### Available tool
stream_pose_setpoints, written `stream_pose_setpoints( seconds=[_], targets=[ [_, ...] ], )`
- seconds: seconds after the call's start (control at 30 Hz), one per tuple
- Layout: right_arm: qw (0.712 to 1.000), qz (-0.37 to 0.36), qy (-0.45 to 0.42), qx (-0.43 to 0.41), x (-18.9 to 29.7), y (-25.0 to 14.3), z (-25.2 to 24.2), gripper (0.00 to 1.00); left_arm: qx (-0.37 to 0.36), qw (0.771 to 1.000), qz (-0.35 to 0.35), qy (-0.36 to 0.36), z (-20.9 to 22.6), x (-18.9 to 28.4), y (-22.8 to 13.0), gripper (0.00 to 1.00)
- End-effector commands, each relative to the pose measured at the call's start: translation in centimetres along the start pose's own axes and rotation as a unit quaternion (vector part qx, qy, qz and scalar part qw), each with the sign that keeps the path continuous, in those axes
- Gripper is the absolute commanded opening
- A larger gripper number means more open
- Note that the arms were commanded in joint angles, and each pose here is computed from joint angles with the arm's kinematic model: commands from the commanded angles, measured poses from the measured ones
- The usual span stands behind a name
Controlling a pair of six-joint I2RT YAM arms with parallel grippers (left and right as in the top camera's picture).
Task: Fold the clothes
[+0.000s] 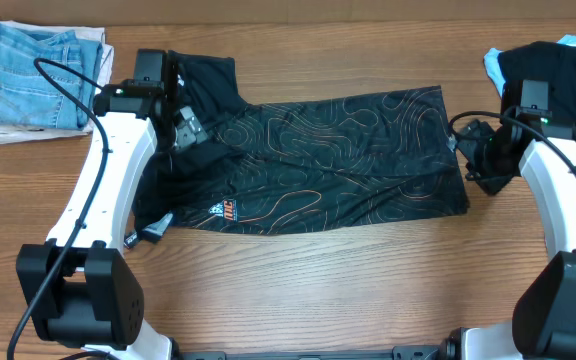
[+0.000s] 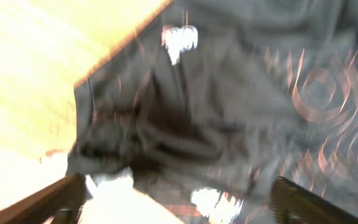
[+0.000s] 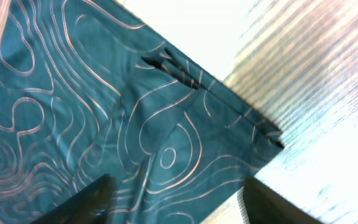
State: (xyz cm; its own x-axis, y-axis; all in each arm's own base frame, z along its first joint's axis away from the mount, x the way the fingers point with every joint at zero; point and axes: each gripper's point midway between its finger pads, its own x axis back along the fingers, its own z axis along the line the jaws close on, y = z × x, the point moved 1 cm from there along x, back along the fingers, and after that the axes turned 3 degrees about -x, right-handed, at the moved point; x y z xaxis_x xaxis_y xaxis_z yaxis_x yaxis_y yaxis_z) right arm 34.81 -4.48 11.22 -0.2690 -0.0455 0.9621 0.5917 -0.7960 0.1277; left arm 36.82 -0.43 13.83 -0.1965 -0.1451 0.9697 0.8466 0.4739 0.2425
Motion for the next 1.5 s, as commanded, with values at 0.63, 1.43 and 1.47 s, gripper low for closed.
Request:
stream_pose_setpoints(
  seconds=[0.63, 1.43, 1.47],
  targets=[
    [0.997, 0.071, -0.035, -0.021, -9.3, -3.2, -4.8, 0.04, -0.011, 0.985, 0.169, -0.047, 0.9, -8.9, -11.6, 0.04],
    [0.969, 0.124, -0.135, -0.167, -7.8, -4.4, -12.5, 0.04, 0.07, 0.963, 0.259, 0.018, 8.8, -12.3, -12.4, 0.04],
    [0.966, 0.124, -0.144, -0.176, -7.7, -4.6, -12.7, 0.04, 0.071, 0.962, 0.261, 0.018, 9.1, -12.2, -12.4, 0.04]
  ],
)
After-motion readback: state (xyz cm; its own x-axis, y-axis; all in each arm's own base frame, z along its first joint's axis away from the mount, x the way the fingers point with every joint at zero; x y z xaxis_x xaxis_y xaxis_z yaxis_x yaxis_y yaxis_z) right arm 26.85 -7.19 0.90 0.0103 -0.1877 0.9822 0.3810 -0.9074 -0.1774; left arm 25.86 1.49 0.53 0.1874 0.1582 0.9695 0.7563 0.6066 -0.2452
